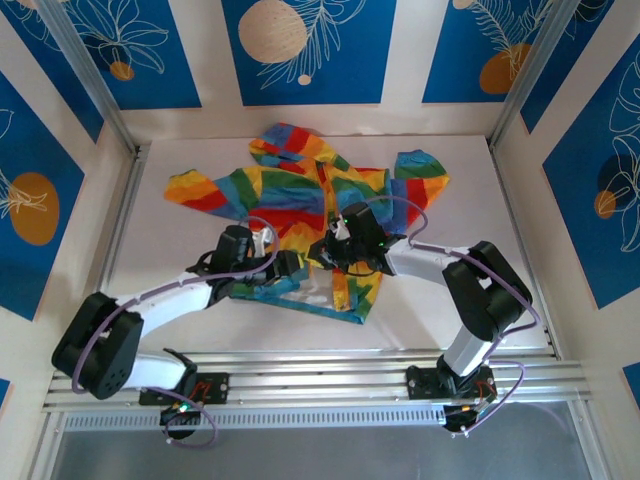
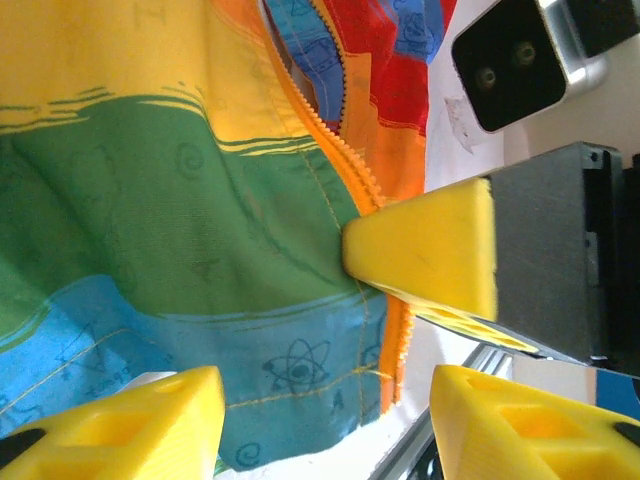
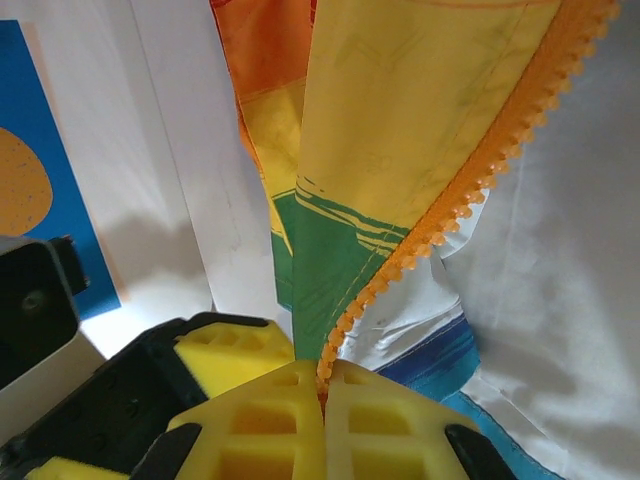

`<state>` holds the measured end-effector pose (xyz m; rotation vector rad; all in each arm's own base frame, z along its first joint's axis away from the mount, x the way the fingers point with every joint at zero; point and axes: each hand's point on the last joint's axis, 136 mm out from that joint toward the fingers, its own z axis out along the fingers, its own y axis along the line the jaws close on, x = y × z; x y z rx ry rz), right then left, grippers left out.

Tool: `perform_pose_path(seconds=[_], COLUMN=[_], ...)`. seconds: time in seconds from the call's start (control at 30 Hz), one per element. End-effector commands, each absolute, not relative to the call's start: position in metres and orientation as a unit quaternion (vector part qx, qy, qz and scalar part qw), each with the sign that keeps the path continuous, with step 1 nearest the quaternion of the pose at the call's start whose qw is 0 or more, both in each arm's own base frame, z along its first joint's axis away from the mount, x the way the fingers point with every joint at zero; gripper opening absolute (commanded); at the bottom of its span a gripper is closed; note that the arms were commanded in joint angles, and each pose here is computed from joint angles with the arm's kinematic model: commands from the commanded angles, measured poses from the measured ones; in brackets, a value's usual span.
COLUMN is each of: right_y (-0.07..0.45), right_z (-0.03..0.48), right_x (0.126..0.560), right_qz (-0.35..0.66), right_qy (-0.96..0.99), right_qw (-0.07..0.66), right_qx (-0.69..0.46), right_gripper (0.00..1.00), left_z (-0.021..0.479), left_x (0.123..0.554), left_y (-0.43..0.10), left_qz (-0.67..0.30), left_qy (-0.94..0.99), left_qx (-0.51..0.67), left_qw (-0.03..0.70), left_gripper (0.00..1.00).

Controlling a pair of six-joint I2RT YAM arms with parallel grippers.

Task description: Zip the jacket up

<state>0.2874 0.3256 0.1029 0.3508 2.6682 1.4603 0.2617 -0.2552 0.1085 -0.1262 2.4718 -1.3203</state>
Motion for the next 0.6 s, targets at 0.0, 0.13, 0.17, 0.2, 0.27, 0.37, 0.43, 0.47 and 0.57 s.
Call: perform_pose_path(seconds=[0.0,0.13,0.17,0.2,0.27,0.37,0.43,0.47,0.57], right_y=[0.327,0.327,0.327,0.327,0.327,0.326,0.326,0.327,0.327], right_z=[0.109,0.107,0.107,0.106,0.107,0.107,0.106,0.105,0.100], right_x=[0.286,0.288,0.289,0.289,0.290,0.290,0.290,0.289,0.288], right_qz=[0.495,0.498,0.499,0.499,0.500,0.500,0.499,0.498,0.495], right_qy=[0.861,0.859,0.858,0.857,0.856,0.856,0.857,0.858,0.859], right_qw=[0.033,0.030,0.028,0.027,0.026,0.026,0.025,0.022,0.018], right_qx=[0.115,0.119,0.121,0.123,0.125,0.126,0.126,0.125,0.129], right_gripper=[0.00,0.00,0.00,0.00,0.00,0.00,0.00,0.00,0.00], left_z=[0.113,0.109,0.106,0.104,0.100,0.102,0.109,0.112,0.117], left_x=[0.263,0.263,0.262,0.262,0.261,0.263,0.265,0.265,0.266], left_y=[-0.263,-0.265,-0.265,-0.264,-0.262,-0.263,-0.267,-0.268,-0.271], left_qz=[-0.502,-0.524,-0.525,-0.524,-0.518,-0.526,-0.543,-0.551,-0.566], left_qy=[0.848,0.835,0.834,0.834,0.837,0.832,0.820,0.815,0.804], left_qx=[-0.047,-0.064,-0.068,-0.070,-0.075,-0.077,-0.076,-0.076,-0.080], left_qw=[0.164,0.158,0.156,0.156,0.156,0.161,0.165,0.165,0.163], left_gripper=[0.56,0.57,0.58,0.58,0.58,0.58,0.58,0.56,0.49])
